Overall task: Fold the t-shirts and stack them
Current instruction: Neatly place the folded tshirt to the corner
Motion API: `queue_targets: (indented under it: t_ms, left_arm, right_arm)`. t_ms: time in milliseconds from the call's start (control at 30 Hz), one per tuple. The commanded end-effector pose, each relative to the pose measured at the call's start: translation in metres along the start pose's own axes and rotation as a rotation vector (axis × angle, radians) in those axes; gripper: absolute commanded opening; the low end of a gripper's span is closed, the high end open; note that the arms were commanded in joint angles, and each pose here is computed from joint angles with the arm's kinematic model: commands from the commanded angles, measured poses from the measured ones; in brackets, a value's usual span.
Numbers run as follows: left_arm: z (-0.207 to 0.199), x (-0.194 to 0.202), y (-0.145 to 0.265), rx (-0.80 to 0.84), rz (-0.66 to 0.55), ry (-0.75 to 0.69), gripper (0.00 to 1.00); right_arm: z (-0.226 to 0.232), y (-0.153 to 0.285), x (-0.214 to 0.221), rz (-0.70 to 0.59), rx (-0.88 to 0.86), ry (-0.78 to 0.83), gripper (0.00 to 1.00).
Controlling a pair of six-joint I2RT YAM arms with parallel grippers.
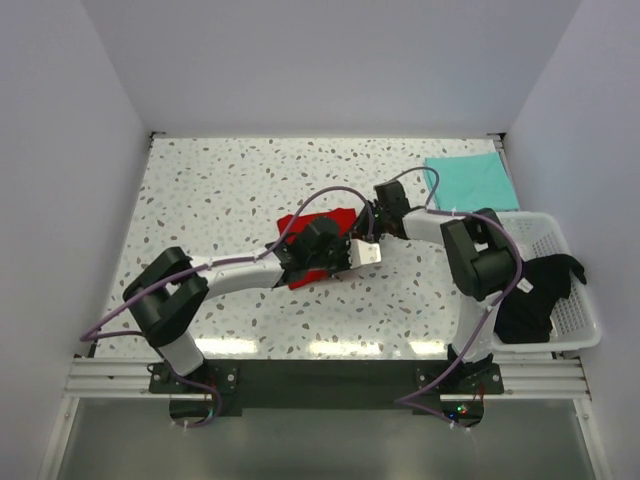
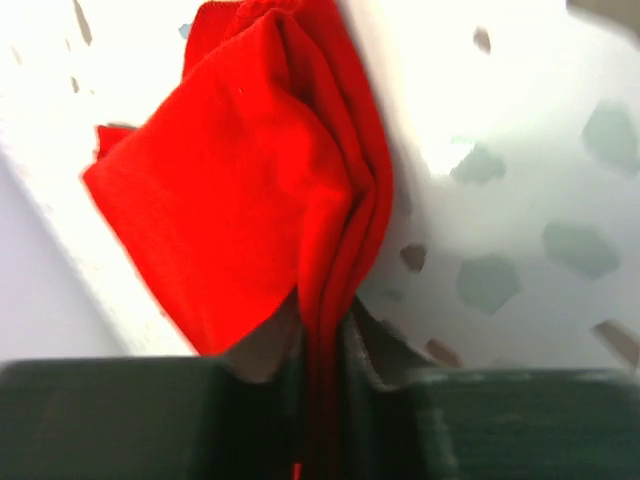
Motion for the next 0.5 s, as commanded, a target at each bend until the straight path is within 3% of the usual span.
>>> queue_targets:
  t_ms: [0,33,67,167,200,333,367,400,467]
  left_arm:
    - [0.002,-0.032,0.013,0.024,-0.103,0.029,0.04]
    - [0.002,-0.031,0.017,0.046,-0.09,0.044,0.13]
    - [0.003,-0.031,0.019,0.047,-0.081,0.06,0.33]
    - [0.014,-0.026,0.042,0.062,-0.045,0.189,0.53]
    - [0.018,-0.013,0.052,0.081,-0.001,0.258,0.55]
    - [0.019,0.001,0.088,0.06,0.021,0.276,0.67]
    - [0.018,0.004,0.093,0.055,0.026,0.268,0.88]
    - [0.015,0.012,0.097,0.047,0.045,0.263,1.0]
    - [0.012,0.011,0.107,0.043,0.036,0.259,1.0]
  right_arm:
    - [-0.01,-0.005,-0.024,-0.091,0.128,0.109,0.08]
    - [-0.009,-0.004,-0.029,-0.095,0.136,0.144,0.0]
    - [-0.003,0.0,-0.04,-0.117,0.143,0.219,0.0]
    - [0.005,0.017,-0.061,-0.145,0.217,0.403,0.0]
    - [0.004,0.025,-0.062,-0.129,0.248,0.442,0.0]
    - [0.007,0.049,-0.094,-0.163,0.353,0.653,0.0]
    - [0.012,0.056,-0.107,-0.183,0.366,0.72,0.0]
    - [0.004,0.058,-0.114,-0.172,0.396,0.733,0.0]
    - [0.008,0.066,-0.136,-0.194,0.422,0.786,0.0]
Point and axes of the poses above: each gripper's point midway between its finger pads, its own y axis back along the fingers, its own z axis along the line the jaws close on, x = y × z, the point moved 5 cm from there along y, back along the fingers, and after that the axes turned 15 degrees about y, right-handed, at the moved point
